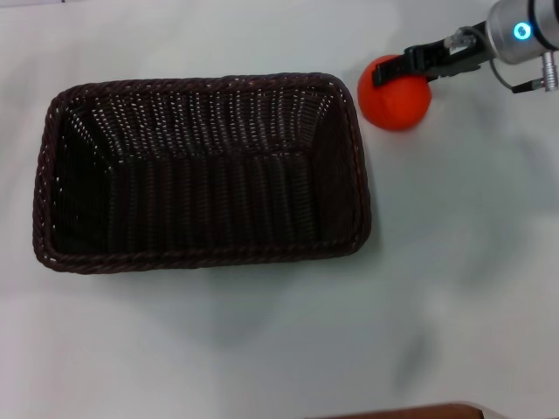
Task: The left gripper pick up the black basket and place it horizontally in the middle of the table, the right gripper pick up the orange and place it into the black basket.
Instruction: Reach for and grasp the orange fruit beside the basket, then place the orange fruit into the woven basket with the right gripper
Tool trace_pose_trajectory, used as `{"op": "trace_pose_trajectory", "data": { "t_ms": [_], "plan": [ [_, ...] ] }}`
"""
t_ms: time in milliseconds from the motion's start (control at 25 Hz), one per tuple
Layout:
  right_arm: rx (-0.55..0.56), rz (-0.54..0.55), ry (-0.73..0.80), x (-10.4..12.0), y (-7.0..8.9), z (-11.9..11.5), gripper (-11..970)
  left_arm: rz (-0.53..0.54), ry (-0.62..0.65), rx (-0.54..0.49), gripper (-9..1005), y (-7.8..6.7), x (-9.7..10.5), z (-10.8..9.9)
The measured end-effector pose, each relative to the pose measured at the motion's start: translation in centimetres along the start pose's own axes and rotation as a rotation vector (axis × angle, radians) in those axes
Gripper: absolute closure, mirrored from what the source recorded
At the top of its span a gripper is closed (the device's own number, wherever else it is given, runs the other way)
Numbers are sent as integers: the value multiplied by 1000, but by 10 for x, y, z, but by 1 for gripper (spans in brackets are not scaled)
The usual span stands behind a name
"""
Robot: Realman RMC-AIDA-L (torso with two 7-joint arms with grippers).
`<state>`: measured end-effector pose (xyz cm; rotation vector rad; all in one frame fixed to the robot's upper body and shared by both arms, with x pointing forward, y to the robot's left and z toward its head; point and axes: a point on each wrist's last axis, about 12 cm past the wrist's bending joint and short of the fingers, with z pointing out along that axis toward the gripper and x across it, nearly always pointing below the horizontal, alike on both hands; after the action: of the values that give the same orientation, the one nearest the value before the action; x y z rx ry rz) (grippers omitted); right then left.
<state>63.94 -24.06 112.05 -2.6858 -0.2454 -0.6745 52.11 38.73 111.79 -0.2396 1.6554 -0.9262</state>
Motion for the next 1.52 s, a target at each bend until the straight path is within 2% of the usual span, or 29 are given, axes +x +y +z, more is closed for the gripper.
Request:
{"op": "trace_pose_trajectory", "data": {
  "t_ms": [120,360,560,840,1000,1160,1360,1520],
  "plan": [
    [7,-24,-30,0,-3,4,38,-12,-5,1,230,0,3,0],
    [19,-69,-32,1,-10,-1,238,-29,-5,2,230,0,8,1],
    [16,-82,4,5,-11,-14,481,-36,-23,-2,230,1,8,-3],
    [15,-113,38,15,-16,-24,532,-64,-39,-2,230,4,13,-7],
    [17,-156,87,27,-24,-42,561,-71,-37,1,230,4,16,-10],
    [57,-251,162,42,-46,-71,590,-58,-40,13,230,2,19,-12],
    [177,-487,263,49,-97,-110,634,-18,-79,30,230,1,19,-20],
    [309,-673,288,38,-132,-111,687,37,-131,19,230,3,20,-30]
  ]
}}
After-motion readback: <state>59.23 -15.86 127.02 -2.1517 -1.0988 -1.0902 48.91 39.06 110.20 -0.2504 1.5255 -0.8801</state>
